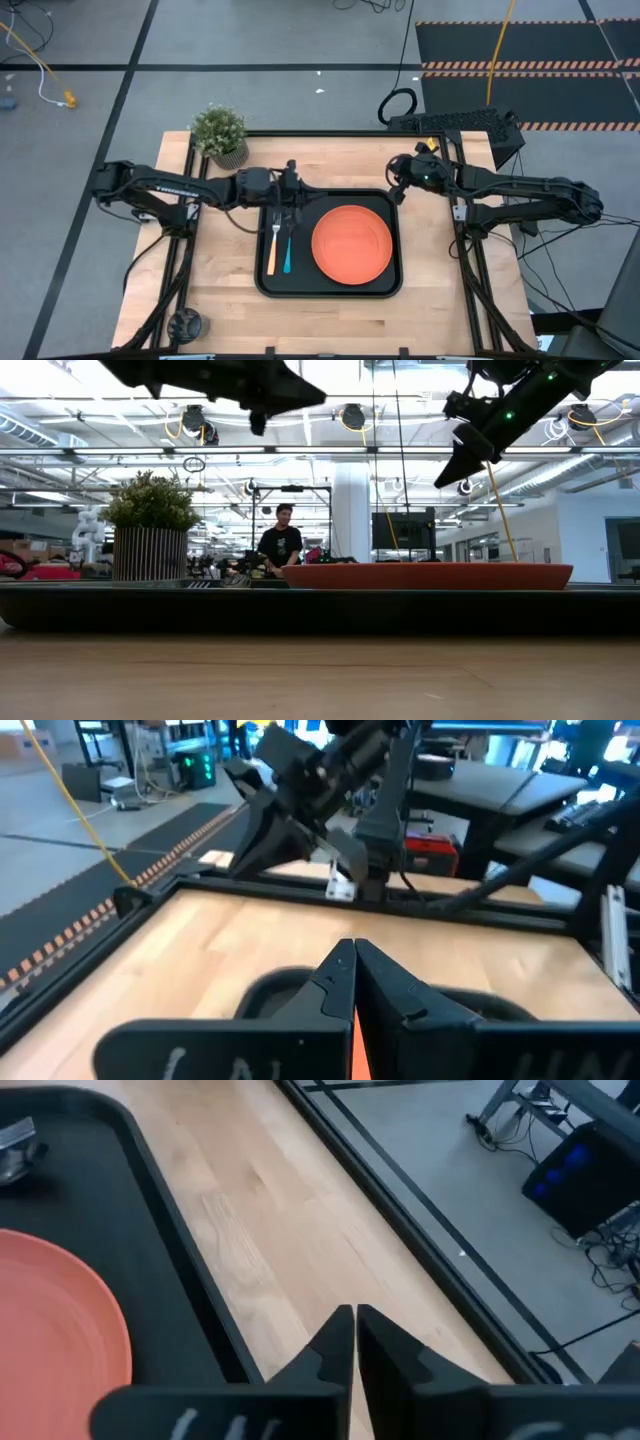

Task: Pick and place plate/cup/fork/spoon on tray
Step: Adjust the orange plate

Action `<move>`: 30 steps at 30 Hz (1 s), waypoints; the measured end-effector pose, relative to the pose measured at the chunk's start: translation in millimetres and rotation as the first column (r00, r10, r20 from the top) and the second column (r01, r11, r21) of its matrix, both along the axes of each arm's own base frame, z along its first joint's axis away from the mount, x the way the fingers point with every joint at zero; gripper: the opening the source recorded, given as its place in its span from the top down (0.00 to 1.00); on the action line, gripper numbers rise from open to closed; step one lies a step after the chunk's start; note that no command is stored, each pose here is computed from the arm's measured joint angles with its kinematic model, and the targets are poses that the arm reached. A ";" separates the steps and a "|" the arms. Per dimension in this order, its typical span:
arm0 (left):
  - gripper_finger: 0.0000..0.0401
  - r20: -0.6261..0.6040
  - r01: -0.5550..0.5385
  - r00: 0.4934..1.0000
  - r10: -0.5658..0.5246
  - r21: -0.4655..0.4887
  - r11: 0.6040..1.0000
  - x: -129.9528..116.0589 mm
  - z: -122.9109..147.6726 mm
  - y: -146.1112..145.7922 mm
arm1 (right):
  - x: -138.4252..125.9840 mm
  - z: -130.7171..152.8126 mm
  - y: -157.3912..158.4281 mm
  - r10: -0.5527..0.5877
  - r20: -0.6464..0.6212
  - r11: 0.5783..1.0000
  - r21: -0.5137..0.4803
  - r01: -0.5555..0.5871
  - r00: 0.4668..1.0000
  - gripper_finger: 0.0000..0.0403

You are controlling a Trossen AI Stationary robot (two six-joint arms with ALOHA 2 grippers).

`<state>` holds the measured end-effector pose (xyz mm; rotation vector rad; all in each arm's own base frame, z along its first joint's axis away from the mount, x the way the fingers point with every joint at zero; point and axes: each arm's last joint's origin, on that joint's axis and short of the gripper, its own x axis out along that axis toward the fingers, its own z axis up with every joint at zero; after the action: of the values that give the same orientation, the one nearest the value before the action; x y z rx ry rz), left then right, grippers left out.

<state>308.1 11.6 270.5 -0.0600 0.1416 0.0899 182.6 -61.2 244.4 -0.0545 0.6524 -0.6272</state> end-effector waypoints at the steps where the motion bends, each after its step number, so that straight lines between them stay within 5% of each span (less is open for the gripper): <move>1: 0.99 0.007 0.006 1.000 -0.006 0.001 1.000 -4.4 1.1 -2.0 | 0.6 0.1 0.0 0.004 0.007 1.000 0.005 -0.004 1.000 0.99; 8: 1.00 -0.092 -0.023 0.996 0.025 0.017 1.000 -51.9 -2.4 -19.1 | 14.3 -16.3 -0.8 0.032 -0.009 0.989 0.145 -0.030 0.999 1.00; 16: 1.00 -0.039 0.022 0.999 -0.022 0.013 1.000 -107.6 -0.2 -38.7 | 53.3 -35.7 13.2 0.048 -0.221 0.955 0.295 0.020 0.974 1.00; 26: 1.00 -0.098 0.055 0.994 -0.055 -0.001 0.998 -129.7 -12.0 -44.0 | 60.4 -43.5 49.1 0.043 -0.313 0.916 0.391 0.088 0.949 1.00; 30: 1.00 -0.116 0.065 0.991 -0.063 0.016 0.998 -130.7 -13.7 -46.7 | 55.5 -53.3 60.3 -0.005 -0.403 0.921 0.354 0.161 0.915 1.00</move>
<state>177.4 -35.0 256.9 -0.0301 0.2576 0.0306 238.1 -0.9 191.1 0.2183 1.1689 -0.5667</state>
